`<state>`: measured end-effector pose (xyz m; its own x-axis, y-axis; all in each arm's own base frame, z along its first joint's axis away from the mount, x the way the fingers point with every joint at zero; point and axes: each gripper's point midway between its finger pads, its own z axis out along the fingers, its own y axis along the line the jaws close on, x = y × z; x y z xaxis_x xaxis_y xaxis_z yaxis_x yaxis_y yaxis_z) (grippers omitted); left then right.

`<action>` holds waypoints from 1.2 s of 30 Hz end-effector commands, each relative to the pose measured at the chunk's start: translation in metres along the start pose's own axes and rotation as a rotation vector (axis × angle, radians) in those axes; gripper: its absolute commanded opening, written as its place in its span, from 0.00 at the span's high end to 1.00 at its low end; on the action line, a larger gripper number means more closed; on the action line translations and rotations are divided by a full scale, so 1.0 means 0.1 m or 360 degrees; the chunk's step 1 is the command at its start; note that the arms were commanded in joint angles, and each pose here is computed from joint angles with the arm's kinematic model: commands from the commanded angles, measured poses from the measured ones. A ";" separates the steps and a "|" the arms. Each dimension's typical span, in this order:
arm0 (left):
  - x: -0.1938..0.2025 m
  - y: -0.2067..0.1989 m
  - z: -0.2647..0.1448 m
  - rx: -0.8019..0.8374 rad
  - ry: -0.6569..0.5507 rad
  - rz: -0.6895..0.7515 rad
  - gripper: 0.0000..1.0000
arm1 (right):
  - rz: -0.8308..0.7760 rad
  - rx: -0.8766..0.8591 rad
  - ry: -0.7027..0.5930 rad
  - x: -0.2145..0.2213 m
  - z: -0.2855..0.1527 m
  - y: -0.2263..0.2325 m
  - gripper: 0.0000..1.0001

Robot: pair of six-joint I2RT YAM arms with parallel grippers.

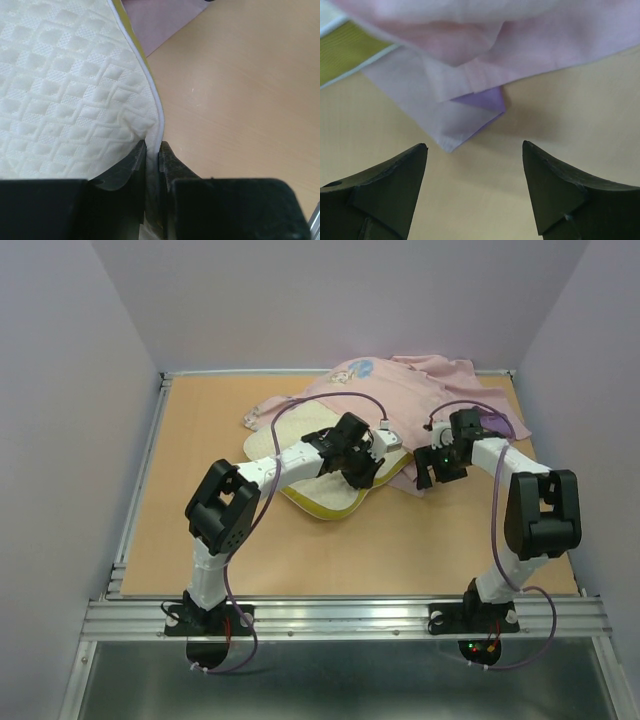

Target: Put the pillow into the pillowcase

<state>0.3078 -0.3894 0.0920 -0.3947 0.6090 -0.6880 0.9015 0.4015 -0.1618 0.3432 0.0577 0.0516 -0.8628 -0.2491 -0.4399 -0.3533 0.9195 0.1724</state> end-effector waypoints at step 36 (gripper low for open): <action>-0.17 0.48 0.38 0.0048 -0.0344 -0.0913 1.00 | -0.0785 -0.1027 -0.0239 0.49 -1.32 2.07 0.99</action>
<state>0.3355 -0.4346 0.0985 -0.7975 0.2007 -0.5690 0.5839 0.4943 -0.6440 0.2111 0.1923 0.1550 -0.5327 -0.4822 -0.6955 -0.8393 0.4065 0.3609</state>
